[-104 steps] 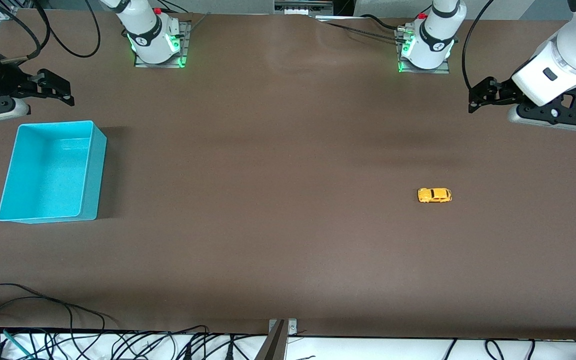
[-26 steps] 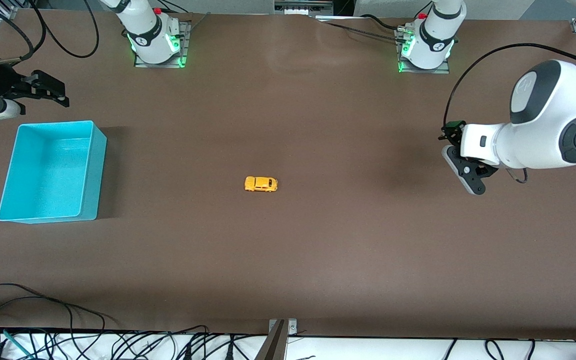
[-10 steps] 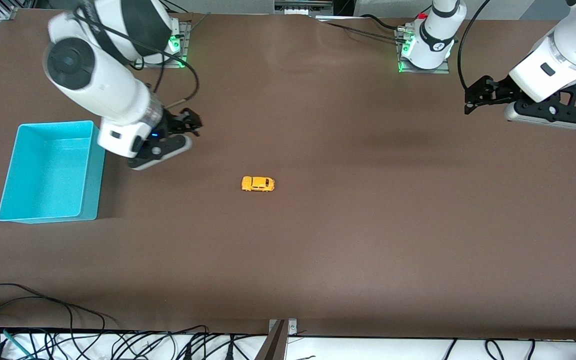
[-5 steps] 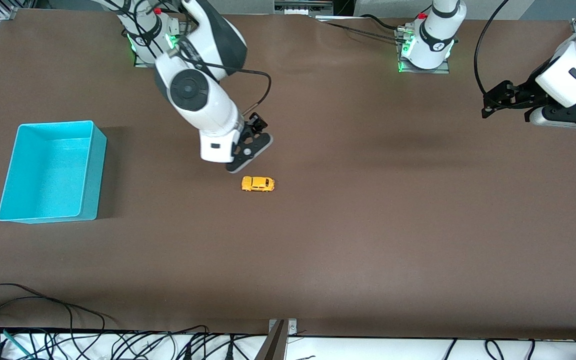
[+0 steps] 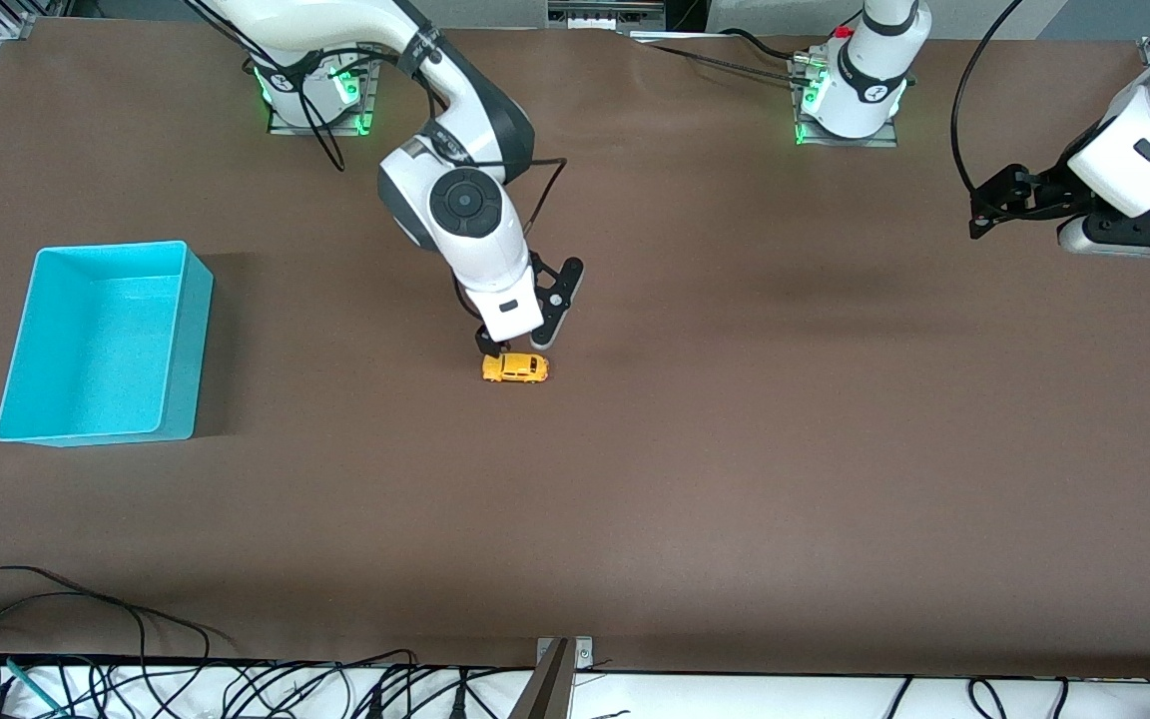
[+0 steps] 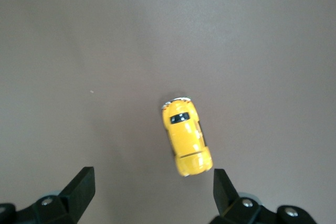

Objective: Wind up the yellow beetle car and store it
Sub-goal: 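Reach the right gripper to the car while the left gripper returns, then lower the right gripper and close it around the yellow car, then lift the yellow car off the table with the right gripper, then carry the car with the right gripper over the blue bin, then lower the car into the blue bin and open the right gripper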

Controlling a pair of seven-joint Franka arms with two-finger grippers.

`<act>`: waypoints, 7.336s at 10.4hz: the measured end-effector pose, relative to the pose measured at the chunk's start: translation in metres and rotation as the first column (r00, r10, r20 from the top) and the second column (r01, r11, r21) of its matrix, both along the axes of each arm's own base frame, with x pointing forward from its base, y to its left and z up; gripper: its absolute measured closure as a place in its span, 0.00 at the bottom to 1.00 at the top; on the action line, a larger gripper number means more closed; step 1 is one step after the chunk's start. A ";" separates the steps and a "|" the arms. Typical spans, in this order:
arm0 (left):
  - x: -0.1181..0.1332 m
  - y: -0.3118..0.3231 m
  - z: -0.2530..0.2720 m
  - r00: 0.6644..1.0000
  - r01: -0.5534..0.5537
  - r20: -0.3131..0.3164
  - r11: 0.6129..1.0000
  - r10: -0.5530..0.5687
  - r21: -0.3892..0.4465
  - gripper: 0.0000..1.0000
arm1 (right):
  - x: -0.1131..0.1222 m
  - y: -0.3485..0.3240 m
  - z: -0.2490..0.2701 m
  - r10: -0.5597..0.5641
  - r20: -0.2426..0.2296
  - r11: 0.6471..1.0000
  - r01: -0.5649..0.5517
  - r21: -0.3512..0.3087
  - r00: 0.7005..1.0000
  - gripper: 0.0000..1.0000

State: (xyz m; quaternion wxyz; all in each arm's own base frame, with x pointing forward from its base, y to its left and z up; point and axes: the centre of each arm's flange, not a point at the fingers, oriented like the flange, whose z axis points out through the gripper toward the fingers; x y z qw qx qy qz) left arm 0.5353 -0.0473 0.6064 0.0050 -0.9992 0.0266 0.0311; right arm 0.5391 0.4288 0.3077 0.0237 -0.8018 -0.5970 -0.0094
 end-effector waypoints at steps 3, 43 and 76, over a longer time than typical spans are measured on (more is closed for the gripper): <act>-0.002 0.007 -0.002 1.000 -0.015 -0.024 1.000 0.015 -0.006 0.00 | 0.014 -0.012 -0.036 0.177 0.062 0.984 -0.175 -0.044 0.982 0.00; -0.002 0.012 0.001 1.000 -0.024 -0.019 1.000 0.024 -0.007 0.00 | 0.012 -0.234 0.095 0.628 -0.047 0.778 -0.629 -0.008 0.777 0.47; -0.001 0.016 0.001 0.999 -0.032 -0.020 0.999 0.032 -0.007 0.00 | -0.029 -0.664 -0.041 0.786 -0.080 0.618 -0.783 0.072 0.613 0.00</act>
